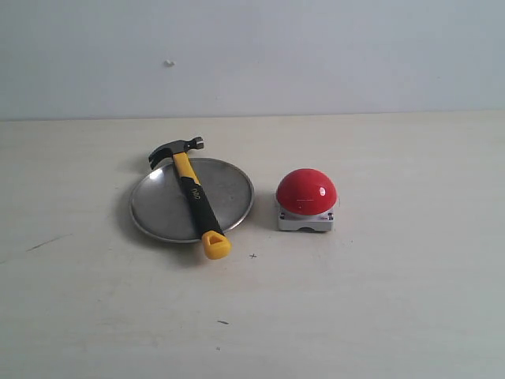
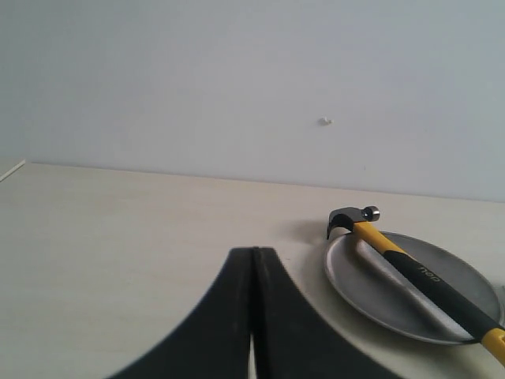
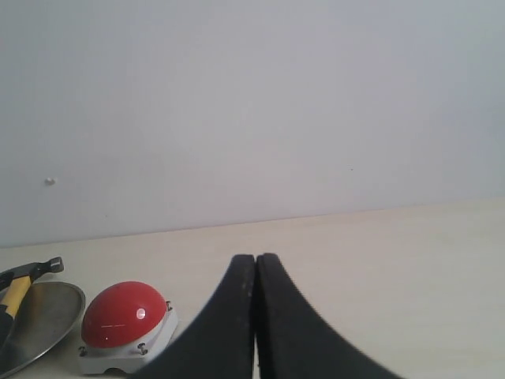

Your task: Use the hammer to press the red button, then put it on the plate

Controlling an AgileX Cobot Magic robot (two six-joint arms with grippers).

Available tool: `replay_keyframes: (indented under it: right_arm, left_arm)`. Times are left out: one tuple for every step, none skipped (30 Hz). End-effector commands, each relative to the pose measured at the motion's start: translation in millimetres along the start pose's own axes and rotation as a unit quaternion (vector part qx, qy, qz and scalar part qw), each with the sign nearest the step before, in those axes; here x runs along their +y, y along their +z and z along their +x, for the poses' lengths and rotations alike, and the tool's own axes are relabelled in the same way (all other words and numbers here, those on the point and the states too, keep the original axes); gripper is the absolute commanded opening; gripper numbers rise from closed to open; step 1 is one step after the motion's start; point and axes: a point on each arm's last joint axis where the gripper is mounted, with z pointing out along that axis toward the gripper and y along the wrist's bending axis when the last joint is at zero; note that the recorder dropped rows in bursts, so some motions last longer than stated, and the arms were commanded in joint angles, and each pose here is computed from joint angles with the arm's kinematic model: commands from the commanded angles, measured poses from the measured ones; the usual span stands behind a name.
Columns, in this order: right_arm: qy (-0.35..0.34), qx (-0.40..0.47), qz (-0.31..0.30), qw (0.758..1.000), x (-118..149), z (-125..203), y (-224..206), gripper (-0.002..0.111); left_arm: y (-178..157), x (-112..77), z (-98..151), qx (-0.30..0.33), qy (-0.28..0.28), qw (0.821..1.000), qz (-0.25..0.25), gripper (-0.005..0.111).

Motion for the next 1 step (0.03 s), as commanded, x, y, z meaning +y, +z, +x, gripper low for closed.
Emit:
replay_keyframes:
  right_arm:
    - [-0.001,-0.003,0.003,1.0,-0.5,0.7,-0.4,0.0]
  left_arm:
    - [-0.2,0.2,0.3,-0.004,-0.001,1.0,-0.001,0.0]
